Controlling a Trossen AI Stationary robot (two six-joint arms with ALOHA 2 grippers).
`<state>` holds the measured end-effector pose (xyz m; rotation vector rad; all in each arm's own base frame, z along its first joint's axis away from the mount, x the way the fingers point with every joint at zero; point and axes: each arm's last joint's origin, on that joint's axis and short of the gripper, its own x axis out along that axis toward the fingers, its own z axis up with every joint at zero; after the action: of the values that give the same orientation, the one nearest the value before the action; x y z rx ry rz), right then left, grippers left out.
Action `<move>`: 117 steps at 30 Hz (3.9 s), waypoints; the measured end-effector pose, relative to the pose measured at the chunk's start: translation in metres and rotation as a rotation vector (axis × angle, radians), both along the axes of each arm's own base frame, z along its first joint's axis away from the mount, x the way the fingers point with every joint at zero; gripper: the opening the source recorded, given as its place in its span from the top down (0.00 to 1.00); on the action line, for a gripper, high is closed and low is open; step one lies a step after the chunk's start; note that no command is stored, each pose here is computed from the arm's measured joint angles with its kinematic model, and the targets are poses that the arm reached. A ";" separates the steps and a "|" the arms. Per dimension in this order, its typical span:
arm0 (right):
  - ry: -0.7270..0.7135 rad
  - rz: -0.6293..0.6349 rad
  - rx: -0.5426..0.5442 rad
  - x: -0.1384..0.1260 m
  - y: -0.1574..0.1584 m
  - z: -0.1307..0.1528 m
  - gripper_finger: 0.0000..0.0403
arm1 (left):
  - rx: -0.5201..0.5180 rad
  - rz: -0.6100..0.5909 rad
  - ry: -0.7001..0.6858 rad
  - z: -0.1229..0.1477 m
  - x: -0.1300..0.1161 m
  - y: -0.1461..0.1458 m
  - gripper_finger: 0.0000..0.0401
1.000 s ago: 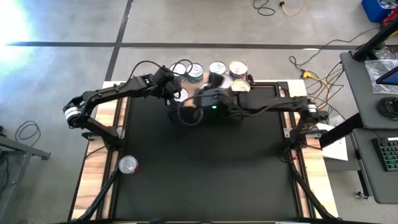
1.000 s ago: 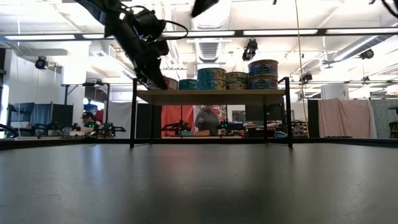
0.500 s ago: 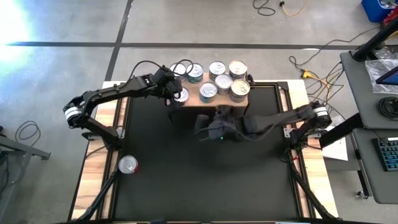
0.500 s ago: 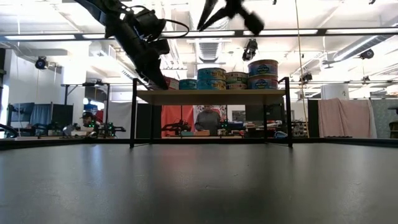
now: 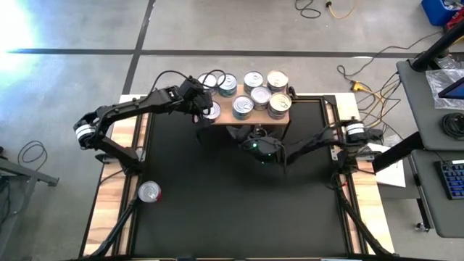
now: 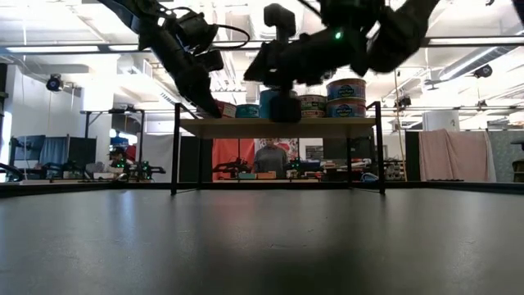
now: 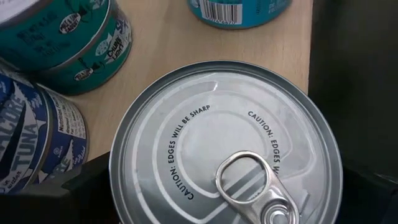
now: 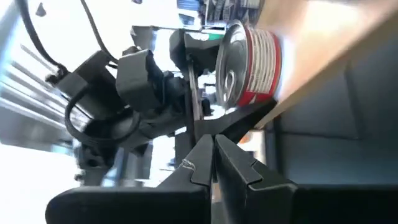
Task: Stack canned seafood by type on shelf
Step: Put the top red tuna can on the shelf
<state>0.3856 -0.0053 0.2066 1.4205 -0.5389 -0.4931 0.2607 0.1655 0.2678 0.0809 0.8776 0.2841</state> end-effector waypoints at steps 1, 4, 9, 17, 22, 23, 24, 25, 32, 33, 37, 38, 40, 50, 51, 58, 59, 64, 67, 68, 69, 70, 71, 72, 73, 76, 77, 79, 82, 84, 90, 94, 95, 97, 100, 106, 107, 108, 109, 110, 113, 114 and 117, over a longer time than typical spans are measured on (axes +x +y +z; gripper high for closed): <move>-0.041 0.002 0.027 0.004 0.000 -0.005 0.98 | -0.001 -0.012 -0.002 0.000 0.000 0.000 0.00; -0.113 0.009 0.127 0.025 0.001 -0.018 0.98 | -0.022 -0.055 -0.008 0.000 0.000 -0.002 0.00; -0.142 -0.002 0.140 0.054 0.000 -0.024 0.98 | -0.053 -0.081 0.014 -0.003 -0.001 -0.004 0.00; -0.061 -0.142 0.100 0.054 -0.014 -0.003 0.98 | 0.013 -0.158 0.044 -0.003 -0.002 -0.005 0.00; 0.060 -0.106 0.123 0.067 -0.028 0.021 0.98 | 0.039 -0.167 0.035 -0.003 -0.001 -0.001 0.00; 0.107 -0.107 0.122 0.070 -0.030 0.025 0.98 | 0.034 -0.163 0.036 -0.003 -0.002 0.000 0.00; 0.147 -0.112 0.113 0.073 -0.032 0.029 0.98 | 0.028 -0.159 0.039 -0.004 -0.002 0.000 0.00; 0.187 -0.112 0.105 0.076 -0.035 0.035 0.98 | 0.022 -0.154 0.038 -0.004 -0.002 0.000 0.00; 0.472 -0.169 0.071 0.084 -0.049 0.068 0.98 | 0.034 -0.144 0.021 -0.003 0.000 0.001 0.00; 0.490 -0.169 0.058 0.087 -0.050 0.069 0.98 | 0.033 -0.142 0.021 -0.003 0.000 0.001 0.00; 0.511 -0.102 0.035 0.096 -0.060 0.071 0.98 | 0.032 -0.140 0.023 -0.003 0.000 0.001 0.00; 0.519 -0.082 0.033 0.098 -0.063 0.068 0.98 | 0.032 -0.140 0.022 -0.003 0.000 0.001 0.00; 0.554 -0.068 0.046 0.101 -0.069 0.058 0.98 | 0.034 -0.140 0.028 -0.003 -0.001 0.001 0.00; 0.737 -0.002 -0.023 0.099 -0.072 0.044 0.98 | 0.020 -0.206 0.057 0.000 -0.007 -0.005 0.00; 0.760 0.013 -0.044 0.099 -0.072 0.045 0.98 | 0.020 -0.215 0.055 0.000 -0.008 -0.005 0.00; 0.915 0.083 -0.182 0.096 -0.072 0.044 0.98 | 0.015 -0.239 0.035 0.000 -0.007 -0.005 0.00; 0.940 0.095 -0.214 0.096 -0.072 0.043 0.98 | 0.010 -0.238 0.033 0.000 -0.007 -0.005 0.00; 1.024 0.188 -0.312 0.095 -0.075 0.042 0.98 | -0.013 -0.219 0.021 0.000 -0.007 -0.005 0.00; 1.061 0.211 -0.323 0.094 -0.075 0.041 0.98 | -0.017 -0.219 0.009 0.001 -0.007 -0.004 0.00; 1.068 0.220 -0.324 0.093 -0.075 0.040 0.98 | -0.016 -0.219 0.007 0.002 -0.008 -0.004 0.00; 1.073 0.230 -0.323 0.093 -0.075 0.040 0.98 | -0.014 -0.220 0.006 0.002 -0.008 -0.005 0.00; 1.077 0.239 -0.321 0.092 -0.074 0.039 0.98 | -0.015 -0.221 0.004 0.003 -0.008 -0.005 0.00; 1.079 0.247 -0.319 0.092 -0.074 0.039 0.98 | -0.016 -0.221 0.003 0.003 -0.008 -0.005 0.00; 1.079 0.254 -0.317 0.092 -0.074 0.038 0.98 | -0.016 -0.221 0.004 0.003 -0.008 -0.005 0.00; 1.078 0.260 -0.313 0.092 -0.074 0.038 0.98 | -0.018 -0.220 0.004 0.002 -0.008 -0.005 0.00; 1.081 0.272 -0.305 0.092 -0.074 0.037 0.98 | -0.018 -0.221 0.004 0.003 -0.008 -0.005 0.00; 1.081 0.271 -0.303 0.092 -0.074 0.037 0.98 | -0.017 -0.219 0.004 0.003 -0.009 -0.004 0.00; 1.079 0.269 -0.294 0.092 -0.074 0.036 0.98 | -0.020 -0.223 -0.002 0.003 -0.010 -0.003 0.00; 1.088 0.285 -0.273 0.091 -0.075 0.034 0.98 | -0.052 -0.235 -0.033 0.004 -0.015 0.004 0.00; 1.100 0.300 -0.257 0.092 -0.075 0.027 0.98 | -0.079 -0.241 -0.061 0.005 -0.019 0.008 0.00; 1.085 0.304 -0.233 0.092 -0.075 0.026 0.98 | -0.123 -0.234 -0.092 0.008 -0.025 0.013 0.00; 1.076 0.289 -0.241 0.093 -0.075 0.027 0.98 | -0.098 -0.185 -0.070 0.009 -0.027 0.013 0.00; 1.070 0.281 -0.245 0.093 -0.076 0.028 0.98 | -0.096 -0.168 -0.064 0.009 -0.027 0.014 0.00; 1.063 0.278 -0.258 0.094 -0.077 0.031 0.98 | -0.105 -0.159 -0.057 0.009 -0.028 0.014 0.00; 1.081 0.292 -0.321 0.095 -0.077 0.041 0.98 | -0.117 -0.161 -0.051 0.008 -0.029 0.014 0.00; 1.119 0.288 -0.399 0.096 -0.075 0.067 0.98 | -0.120 -0.155 -0.053 0.006 -0.027 0.016 0.00; 1.128 0.298 -0.415 0.095 -0.074 0.073 0.98 | -0.116 -0.157 -0.055 0.006 -0.027 0.016 0.00; 1.140 0.310 -0.429 0.094 -0.072 0.076 0.98 | -0.113 -0.158 -0.057 0.006 -0.026 0.016 0.00; 1.146 0.322 -0.440 0.092 -0.070 0.080 0.98 | -0.109 -0.155 -0.058 0.006 -0.026 0.016 0.00; 1.147 0.334 -0.454 0.090 -0.067 0.087 0.98 | -0.109 -0.150 -0.058 0.006 -0.026 0.017 0.00; 1.128 0.430 -0.580 0.083 -0.057 0.112 0.98 | -0.126 -0.127 -0.052 0.006 -0.027 0.016 0.00; 1.116 0.493 -0.672 0.080 -0.053 0.123 0.98 | -0.135 -0.120 -0.050 0.005 -0.027 0.016 0.00; 1.140 0.670 -0.999 0.067 -0.043 0.152 0.98 | -0.145 -0.118 -0.040 0.005 -0.028 0.015 0.00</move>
<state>0.4525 -0.0483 0.3581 0.1640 0.5744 -0.3208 0.2329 0.1809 0.2724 -0.0078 0.8476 0.1110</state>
